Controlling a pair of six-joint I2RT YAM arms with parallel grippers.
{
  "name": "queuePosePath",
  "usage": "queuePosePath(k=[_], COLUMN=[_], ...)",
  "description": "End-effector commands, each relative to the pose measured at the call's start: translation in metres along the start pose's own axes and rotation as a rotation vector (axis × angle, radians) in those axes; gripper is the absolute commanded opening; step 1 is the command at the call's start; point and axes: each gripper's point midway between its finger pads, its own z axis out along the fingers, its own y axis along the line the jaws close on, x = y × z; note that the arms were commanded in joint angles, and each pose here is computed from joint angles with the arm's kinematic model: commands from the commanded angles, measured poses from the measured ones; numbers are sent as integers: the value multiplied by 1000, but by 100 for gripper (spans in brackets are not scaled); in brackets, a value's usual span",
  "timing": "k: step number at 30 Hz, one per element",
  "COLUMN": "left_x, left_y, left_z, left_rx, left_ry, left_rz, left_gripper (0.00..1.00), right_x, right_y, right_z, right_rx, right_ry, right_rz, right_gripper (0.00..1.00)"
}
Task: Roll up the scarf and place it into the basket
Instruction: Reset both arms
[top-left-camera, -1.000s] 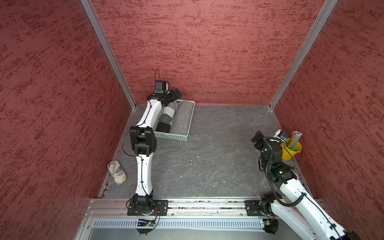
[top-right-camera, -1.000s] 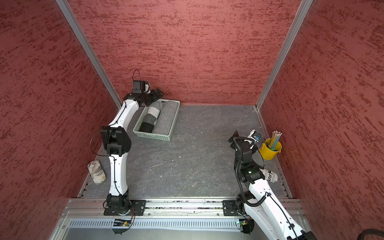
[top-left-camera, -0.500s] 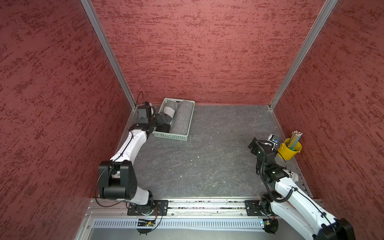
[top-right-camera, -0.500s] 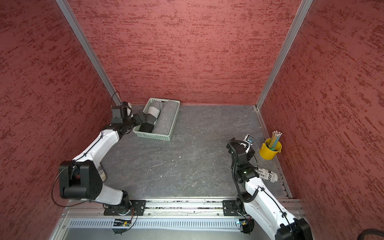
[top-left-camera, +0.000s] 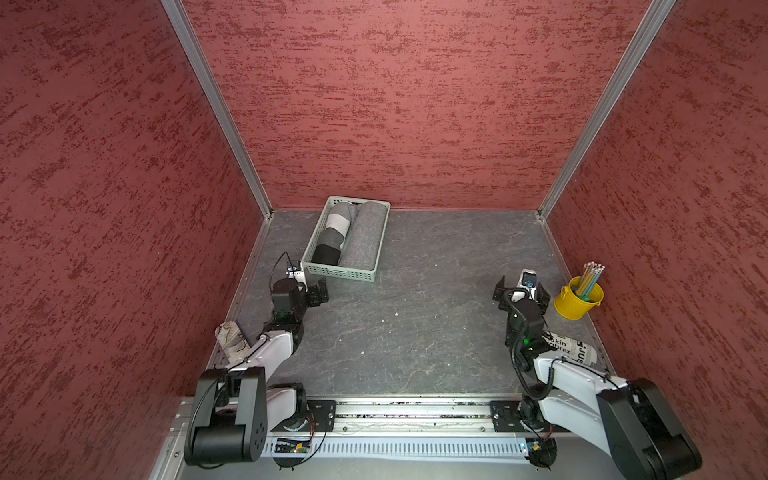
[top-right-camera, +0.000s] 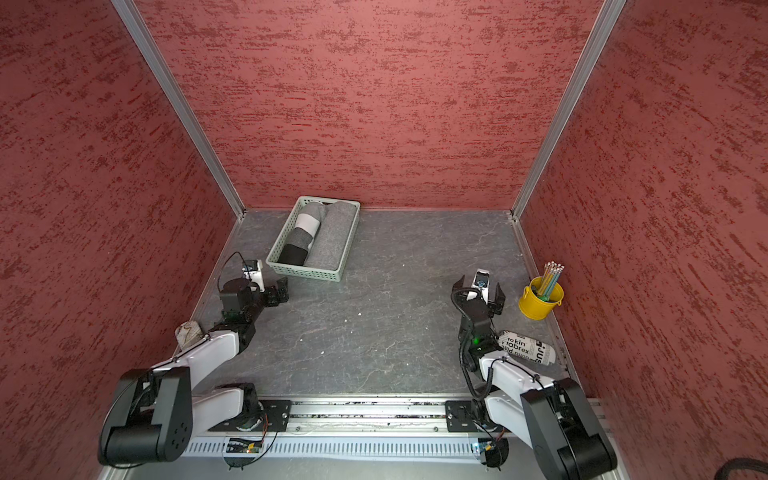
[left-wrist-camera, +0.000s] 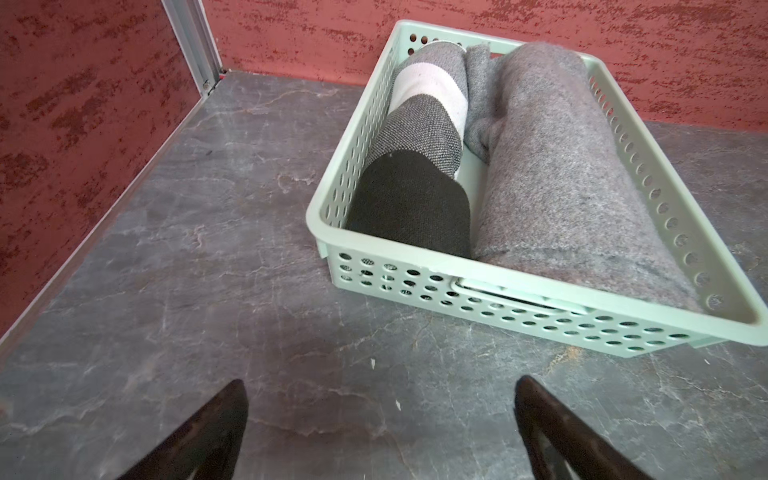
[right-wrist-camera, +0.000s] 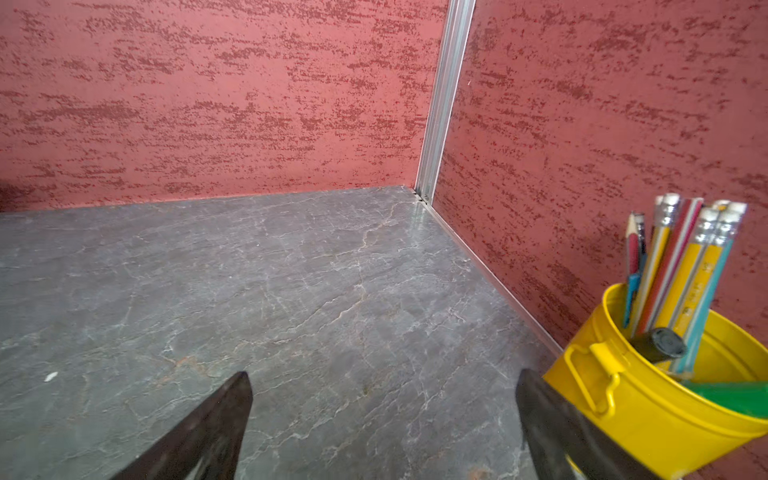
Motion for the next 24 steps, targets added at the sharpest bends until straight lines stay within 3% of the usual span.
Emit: queuePosePath(k=[1,2,6,9,17,22,24], left_x=[-39,-42,-42,-33,-26,-27,-27], left_y=[-13,-13,-19,-32,-23,-13,-13], left_z=[2,3,19,23,38,41,41], left_rx=[68,72,118,189,157,102,99], left_ry=[-183,-213,-148,-191,-176,-169,-164], left_rz=[66,66,53,74,44,16,16], left_gripper=[99,99,99,100,100,100,100], right_x=[-25,-24,-19,-20,-13,-11,-16], right_y=[-3,-3,-5,-3,10,45,51], right_z=[5,8,19,30,51,51,46], right_rx=[-19,-26,-49,-83,-196,-406,-464], right_ry=[-115,-114,-107,-108,-16,8,-45], right_rz=[27,27,31,32,35,4,35], right_gripper=[99,99,99,99,99,99,99])
